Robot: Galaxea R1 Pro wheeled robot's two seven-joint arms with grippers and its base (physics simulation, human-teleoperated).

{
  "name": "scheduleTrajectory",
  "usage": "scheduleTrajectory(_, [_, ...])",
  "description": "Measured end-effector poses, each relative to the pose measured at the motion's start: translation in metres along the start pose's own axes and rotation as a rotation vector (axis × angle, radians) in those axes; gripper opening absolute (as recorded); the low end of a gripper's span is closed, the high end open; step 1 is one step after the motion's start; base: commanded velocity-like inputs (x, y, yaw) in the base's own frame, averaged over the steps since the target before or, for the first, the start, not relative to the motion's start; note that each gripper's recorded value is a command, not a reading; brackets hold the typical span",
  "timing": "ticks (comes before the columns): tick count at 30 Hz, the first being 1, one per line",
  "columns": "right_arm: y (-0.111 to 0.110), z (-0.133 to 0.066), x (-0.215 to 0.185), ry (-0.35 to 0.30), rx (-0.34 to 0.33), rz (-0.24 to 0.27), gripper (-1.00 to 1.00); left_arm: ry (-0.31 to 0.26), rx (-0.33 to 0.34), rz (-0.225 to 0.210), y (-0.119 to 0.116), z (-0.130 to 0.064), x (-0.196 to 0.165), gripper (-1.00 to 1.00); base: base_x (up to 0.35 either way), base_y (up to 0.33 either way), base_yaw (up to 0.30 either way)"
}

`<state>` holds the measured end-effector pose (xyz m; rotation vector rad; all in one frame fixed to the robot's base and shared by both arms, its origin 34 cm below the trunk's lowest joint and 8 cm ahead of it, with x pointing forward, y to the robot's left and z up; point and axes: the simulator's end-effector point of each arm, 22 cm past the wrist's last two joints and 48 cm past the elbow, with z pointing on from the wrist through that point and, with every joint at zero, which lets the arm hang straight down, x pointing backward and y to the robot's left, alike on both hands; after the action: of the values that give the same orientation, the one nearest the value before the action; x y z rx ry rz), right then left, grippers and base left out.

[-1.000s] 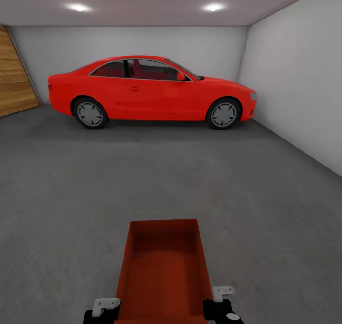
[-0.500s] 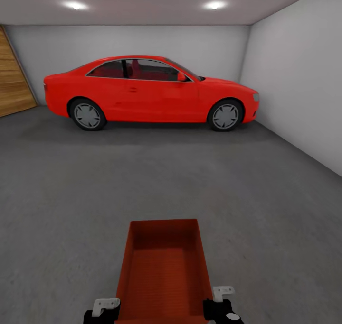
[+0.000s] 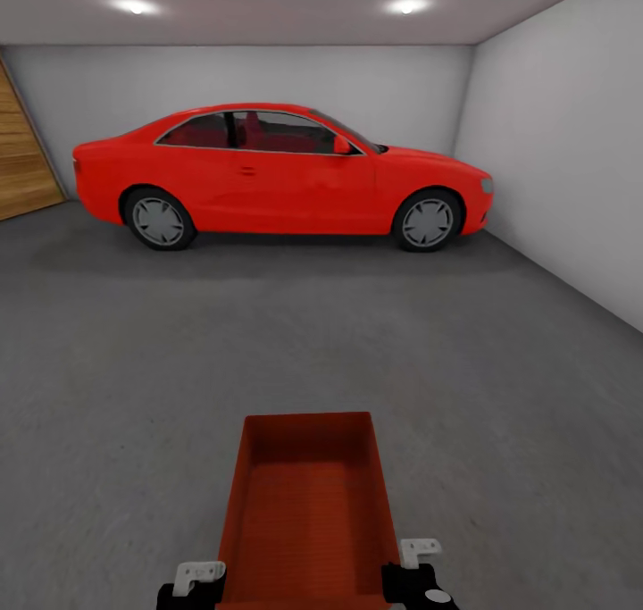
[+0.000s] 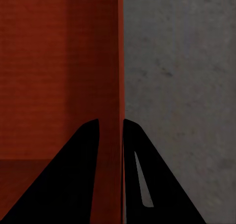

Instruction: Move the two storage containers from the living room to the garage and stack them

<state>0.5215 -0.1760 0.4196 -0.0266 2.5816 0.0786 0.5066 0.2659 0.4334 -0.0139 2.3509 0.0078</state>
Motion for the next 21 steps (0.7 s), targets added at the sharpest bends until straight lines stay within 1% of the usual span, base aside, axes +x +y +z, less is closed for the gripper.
scheduleTrajectory(15, [0.0000, 0.0000, 0.0000, 0.000, 0.000, 0.000, -1.00, 0.000, 0.000, 0.000, 0.0001, 0.0000, -0.0002, -1.00, 0.344, 0.000, -0.003])
scheduleTrajectory(18, [0.0000, 0.0001, 0.0000, 0.000, 0.000, 0.000, -1.00, -0.001, 0.000, 0.000, 0.0000, 0.0002, -0.0002, -1.00, 0.211, 0.000, -0.102])
scheduleTrajectory(21, [-0.0001, 0.0003, 0.0000, 0.000, 0.000, 0.001, -1.00, -0.001, 0.000, 0.000, 0.0000, 0.0003, -0.0004, -1.00, 0.070, 0.000, -0.207])
